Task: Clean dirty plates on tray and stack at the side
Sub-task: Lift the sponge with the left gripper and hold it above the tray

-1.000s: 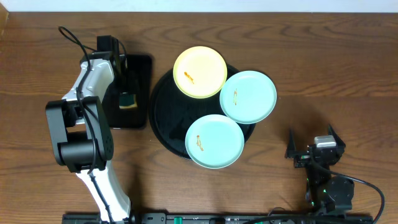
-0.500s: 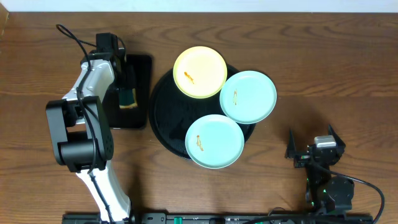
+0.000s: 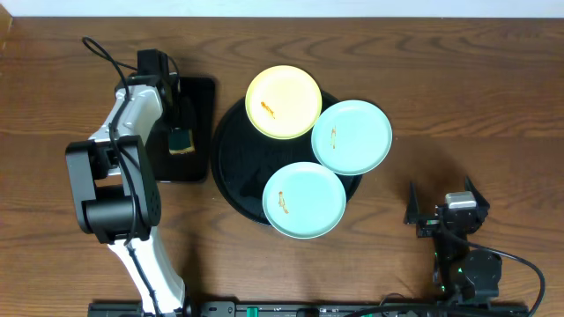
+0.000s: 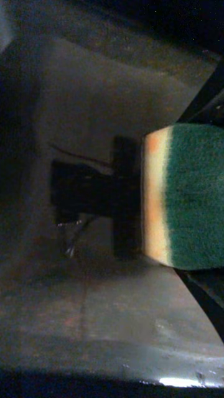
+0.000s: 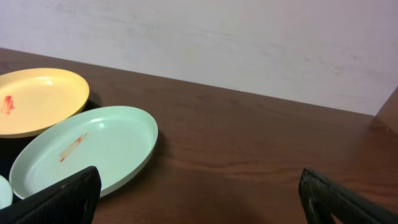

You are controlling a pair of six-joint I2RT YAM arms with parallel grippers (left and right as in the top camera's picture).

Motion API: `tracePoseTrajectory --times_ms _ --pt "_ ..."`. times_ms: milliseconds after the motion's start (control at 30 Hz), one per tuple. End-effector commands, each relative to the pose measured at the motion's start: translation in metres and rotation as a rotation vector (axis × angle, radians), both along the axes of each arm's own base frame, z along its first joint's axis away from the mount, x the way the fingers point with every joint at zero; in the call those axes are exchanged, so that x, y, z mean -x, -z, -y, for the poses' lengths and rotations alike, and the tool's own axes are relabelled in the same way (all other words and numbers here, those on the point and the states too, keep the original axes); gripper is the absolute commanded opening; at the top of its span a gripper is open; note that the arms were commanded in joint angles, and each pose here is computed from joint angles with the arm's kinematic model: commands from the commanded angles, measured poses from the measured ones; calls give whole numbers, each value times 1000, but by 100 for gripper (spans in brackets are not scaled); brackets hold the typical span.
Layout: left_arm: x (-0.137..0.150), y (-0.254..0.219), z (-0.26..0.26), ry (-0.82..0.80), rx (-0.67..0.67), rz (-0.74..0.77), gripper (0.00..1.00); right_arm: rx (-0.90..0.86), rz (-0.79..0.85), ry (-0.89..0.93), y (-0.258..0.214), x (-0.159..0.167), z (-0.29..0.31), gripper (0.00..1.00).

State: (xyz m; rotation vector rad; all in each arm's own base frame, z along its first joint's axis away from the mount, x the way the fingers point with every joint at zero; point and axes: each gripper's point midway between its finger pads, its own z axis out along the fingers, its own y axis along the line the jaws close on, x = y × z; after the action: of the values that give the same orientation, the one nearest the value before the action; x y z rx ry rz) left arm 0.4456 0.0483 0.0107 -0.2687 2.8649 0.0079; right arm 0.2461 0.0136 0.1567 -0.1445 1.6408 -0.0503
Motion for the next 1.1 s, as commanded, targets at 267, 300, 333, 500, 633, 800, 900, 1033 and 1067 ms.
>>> tracePoseTrajectory --times_ms 267,300,333,500,633,800,900,1033,1067 --pt "-3 -14 -2 -18 2 72 43 8 0 20 0 0 4 99" --pt "-5 -22 -2 -18 0 92 38 8 0 20 0 0 4 99" --pt "-7 -33 -2 -18 -2 117 31 8 0 20 0 0 4 99" --pt "-8 -61 -2 3 -15 170 7 8 0 20 0 0 4 99" --pt "-2 -56 -1 11 -14 142 8 8 0 20 0 0 4 99" --pt "0 -51 -2 10 -13 129 8 8 0 20 0 0 4 99" --pt "-1 -51 -2 8 -14 135 10 8 0 20 0 0 4 99" --pt "-4 -53 -3 9 -15 149 11 8 0 20 0 0 4 99" --pt "-5 -53 -3 8 -16 150 11 8 0 20 0 0 4 99"
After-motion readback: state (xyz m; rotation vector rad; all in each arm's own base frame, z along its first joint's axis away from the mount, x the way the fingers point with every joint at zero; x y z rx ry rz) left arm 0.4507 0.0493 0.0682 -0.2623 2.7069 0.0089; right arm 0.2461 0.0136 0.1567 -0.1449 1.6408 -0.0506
